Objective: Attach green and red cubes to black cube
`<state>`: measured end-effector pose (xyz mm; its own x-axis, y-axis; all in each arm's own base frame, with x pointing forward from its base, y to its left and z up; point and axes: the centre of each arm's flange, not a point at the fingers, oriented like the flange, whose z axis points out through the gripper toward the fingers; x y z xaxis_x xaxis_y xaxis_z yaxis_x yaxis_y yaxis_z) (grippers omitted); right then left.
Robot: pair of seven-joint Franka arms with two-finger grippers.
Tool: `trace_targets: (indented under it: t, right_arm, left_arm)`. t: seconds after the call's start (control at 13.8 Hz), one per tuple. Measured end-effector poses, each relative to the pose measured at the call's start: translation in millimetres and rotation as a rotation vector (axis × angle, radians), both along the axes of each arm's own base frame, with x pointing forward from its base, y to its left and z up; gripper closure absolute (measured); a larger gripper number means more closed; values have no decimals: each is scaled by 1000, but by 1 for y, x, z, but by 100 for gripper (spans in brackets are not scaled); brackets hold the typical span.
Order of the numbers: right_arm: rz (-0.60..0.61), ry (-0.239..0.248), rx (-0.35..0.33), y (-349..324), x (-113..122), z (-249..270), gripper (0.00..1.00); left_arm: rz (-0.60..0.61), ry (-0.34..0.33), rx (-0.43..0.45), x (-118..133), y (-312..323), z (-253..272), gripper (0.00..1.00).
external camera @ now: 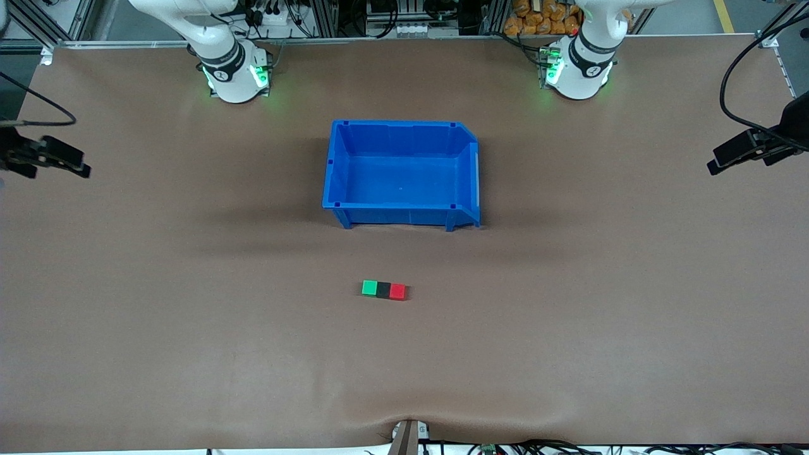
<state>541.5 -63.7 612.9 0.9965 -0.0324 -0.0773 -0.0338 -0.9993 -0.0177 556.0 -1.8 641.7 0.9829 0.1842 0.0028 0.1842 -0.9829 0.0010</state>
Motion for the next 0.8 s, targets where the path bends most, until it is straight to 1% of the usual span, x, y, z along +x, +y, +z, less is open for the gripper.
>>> trace_targets:
  t: [0.14,0.29,0.36,0.58,0.8]
  right_arm:
    - [-33,16,0,2,-6,7,0]
    - [-60,12,-2,6,-14,17,0]
    - [-64,2,-2,8,-18,23,0]
    - [-65,-17,0,9,-25,34,0]
    - [-63,-11,2,10,-31,39,0]
  left_arm:
    - [-36,0,0,0,1,0,0]
    - [-104,-2,0,-1,3,1,0]
    - [-125,-3,1,-1,3,2,0]
    - [-148,-4,1,-1,0,2,0]
    - [-150,-6,1,-1,-1,3,0]
